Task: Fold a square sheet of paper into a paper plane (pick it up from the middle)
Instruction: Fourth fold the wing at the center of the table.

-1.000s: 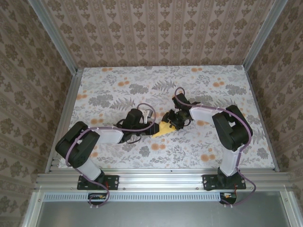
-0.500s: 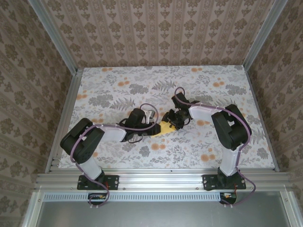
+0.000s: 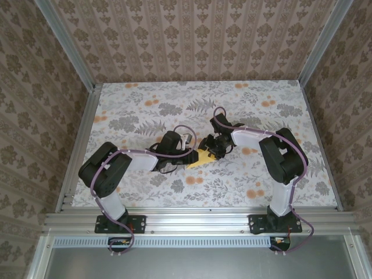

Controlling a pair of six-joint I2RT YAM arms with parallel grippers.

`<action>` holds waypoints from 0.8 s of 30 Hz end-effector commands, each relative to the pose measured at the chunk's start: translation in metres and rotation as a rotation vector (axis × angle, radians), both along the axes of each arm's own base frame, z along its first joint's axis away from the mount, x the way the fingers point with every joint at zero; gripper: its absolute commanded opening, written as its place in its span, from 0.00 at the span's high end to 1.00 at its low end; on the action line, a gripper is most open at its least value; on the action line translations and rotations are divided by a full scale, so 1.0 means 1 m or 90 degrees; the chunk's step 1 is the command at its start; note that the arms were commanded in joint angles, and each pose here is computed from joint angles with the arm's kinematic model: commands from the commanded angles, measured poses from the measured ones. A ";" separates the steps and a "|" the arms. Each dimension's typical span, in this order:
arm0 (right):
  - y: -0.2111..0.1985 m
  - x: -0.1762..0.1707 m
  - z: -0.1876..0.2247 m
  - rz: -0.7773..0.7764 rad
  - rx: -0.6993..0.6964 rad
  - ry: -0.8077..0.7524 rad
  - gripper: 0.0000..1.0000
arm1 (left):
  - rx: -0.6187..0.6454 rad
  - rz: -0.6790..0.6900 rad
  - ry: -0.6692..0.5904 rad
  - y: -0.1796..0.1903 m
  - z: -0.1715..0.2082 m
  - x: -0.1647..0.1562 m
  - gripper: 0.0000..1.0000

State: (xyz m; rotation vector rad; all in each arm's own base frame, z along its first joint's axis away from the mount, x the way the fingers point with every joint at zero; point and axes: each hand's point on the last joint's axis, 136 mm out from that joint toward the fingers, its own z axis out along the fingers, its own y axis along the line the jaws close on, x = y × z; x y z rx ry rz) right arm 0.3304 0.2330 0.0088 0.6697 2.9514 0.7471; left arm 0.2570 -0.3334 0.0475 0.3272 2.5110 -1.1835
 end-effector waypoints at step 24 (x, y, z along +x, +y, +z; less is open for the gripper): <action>-0.081 -0.074 -0.096 -0.029 -0.250 0.186 0.45 | 0.084 0.024 0.004 0.010 -0.023 0.007 0.85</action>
